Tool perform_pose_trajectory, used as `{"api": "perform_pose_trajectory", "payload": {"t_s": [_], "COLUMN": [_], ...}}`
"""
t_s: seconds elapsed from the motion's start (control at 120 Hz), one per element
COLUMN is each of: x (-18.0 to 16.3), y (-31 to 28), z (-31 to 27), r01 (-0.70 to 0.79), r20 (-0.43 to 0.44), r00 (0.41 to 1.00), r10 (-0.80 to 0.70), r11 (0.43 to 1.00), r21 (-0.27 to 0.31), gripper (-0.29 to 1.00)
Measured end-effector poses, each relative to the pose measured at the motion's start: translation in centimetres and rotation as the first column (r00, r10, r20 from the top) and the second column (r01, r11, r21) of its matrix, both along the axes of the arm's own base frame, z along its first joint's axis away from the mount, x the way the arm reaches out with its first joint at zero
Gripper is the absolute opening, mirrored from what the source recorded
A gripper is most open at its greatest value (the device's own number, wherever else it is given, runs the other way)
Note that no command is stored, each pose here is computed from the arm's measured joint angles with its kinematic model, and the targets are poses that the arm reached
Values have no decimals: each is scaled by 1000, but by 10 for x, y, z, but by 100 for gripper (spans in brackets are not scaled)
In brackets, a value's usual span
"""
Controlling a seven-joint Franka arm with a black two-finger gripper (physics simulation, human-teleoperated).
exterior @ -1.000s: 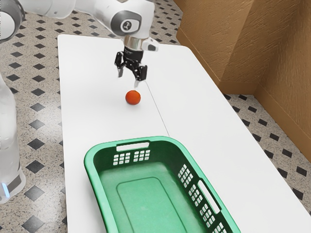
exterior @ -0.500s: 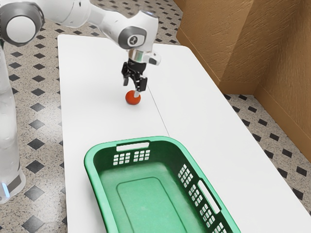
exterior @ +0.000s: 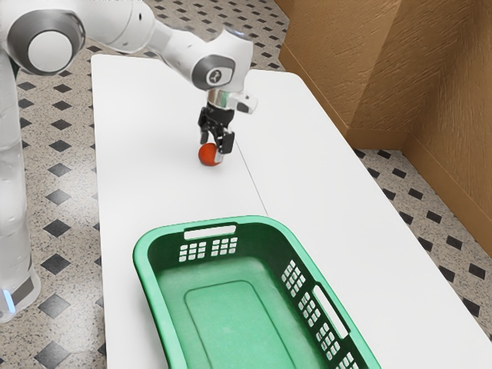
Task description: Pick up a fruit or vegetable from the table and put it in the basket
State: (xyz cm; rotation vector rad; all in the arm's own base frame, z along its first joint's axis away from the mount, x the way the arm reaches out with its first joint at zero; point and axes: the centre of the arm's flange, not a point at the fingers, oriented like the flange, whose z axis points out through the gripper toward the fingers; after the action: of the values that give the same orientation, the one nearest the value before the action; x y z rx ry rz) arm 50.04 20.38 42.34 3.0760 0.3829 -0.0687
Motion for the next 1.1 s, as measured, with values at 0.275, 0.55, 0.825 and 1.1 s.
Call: {"api": "perform_pose_trajectory", "payload": {"t_s": [0.275, 0.55, 0.825, 1.1], "x": [2, 1, 3, 1], "y": [-2, -7, -9, -5], "z": [-3, -13, -11, 6], "r01": [35, 61, 52, 27], "r20": [14, 0, 16, 55], "r00": [999, 998, 999, 998], "r10": [-35, -61, -51, -26], "r11": [999, 998, 999, 999], "r21": [0, -7, -15, -17], "gripper": [69, 66, 41, 36]}}
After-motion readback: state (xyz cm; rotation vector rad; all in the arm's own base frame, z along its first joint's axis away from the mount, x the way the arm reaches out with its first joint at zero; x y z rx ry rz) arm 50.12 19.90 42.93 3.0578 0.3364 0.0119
